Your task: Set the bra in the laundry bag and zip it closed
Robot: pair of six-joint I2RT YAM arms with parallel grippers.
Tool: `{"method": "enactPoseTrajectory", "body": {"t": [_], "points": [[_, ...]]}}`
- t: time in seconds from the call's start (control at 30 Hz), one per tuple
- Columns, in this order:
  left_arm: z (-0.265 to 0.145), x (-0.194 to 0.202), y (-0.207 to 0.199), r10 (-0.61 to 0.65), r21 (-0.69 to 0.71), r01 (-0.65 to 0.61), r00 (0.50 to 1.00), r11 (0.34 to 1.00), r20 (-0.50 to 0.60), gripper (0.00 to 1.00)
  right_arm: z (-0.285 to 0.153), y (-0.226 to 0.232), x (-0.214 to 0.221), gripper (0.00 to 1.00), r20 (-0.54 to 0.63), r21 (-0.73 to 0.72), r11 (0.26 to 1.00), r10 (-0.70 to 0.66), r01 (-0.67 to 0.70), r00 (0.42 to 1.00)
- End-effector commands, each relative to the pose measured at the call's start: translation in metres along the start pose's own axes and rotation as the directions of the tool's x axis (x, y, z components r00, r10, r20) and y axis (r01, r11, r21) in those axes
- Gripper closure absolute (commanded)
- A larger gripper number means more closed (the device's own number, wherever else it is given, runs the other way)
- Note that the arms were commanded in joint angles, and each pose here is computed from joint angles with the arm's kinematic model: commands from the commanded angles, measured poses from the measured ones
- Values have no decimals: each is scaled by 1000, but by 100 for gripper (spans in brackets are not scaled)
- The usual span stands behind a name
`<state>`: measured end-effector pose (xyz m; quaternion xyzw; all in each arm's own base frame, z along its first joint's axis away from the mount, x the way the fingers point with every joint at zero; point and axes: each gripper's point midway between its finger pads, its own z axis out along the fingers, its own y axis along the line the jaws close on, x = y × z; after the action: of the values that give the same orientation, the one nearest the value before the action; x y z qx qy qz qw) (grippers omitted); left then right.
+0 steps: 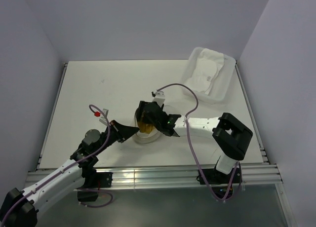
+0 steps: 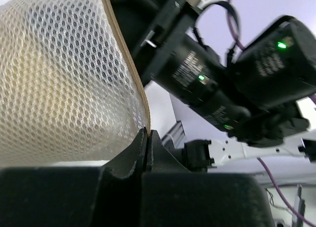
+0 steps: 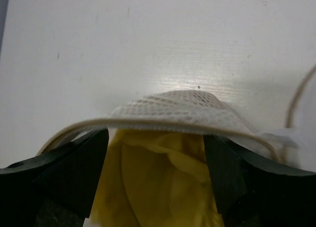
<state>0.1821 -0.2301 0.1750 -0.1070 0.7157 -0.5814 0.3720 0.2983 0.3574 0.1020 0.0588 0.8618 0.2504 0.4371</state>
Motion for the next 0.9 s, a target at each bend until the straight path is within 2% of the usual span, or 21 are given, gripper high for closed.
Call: {"method": "enactPoseTrajectory", "body": {"t": [0.0,0.13,0.2,0.27,0.37,0.47,0.5,0.6,0.73,0.87], "points": [[3,-28,-14,52,-32,-49,993,998,109,100,-26,10,-13,14,-62,-48,981,-188,186,980],[2,-41,-8,116,-122,-99,983,988,142,100,-63,24,-32,8,-61,-165,957,-253,240,966],[1,-43,-9,147,-142,-128,981,981,130,100,-76,32,-24,6,-97,-250,936,-278,247,956],[-1,-54,-8,173,-173,-143,969,975,176,100,-92,40,-31,6,-65,-317,916,-279,245,958],[-1,-61,-8,205,-195,-167,959,967,197,100,-104,27,-34,9,-50,-313,922,-257,229,965],[4,-75,-12,251,-218,-202,940,955,229,100,-103,4,-34,24,-36,-262,941,-232,215,972],[7,-79,-14,264,-223,-212,935,952,236,100,-105,-7,-36,45,-27,-244,947,-219,206,975],[12,-107,-19,337,-283,-259,899,923,278,100,-110,-22,-42,74,-6,-226,955,-197,191,980],[3,-149,-6,386,-380,-246,853,891,352,100,-113,-34,-59,81,62,-187,966,-170,179,983],[-24,-189,23,395,-486,-154,804,860,445,100,-115,-40,-71,82,73,-207,966,-142,154,987]]}}
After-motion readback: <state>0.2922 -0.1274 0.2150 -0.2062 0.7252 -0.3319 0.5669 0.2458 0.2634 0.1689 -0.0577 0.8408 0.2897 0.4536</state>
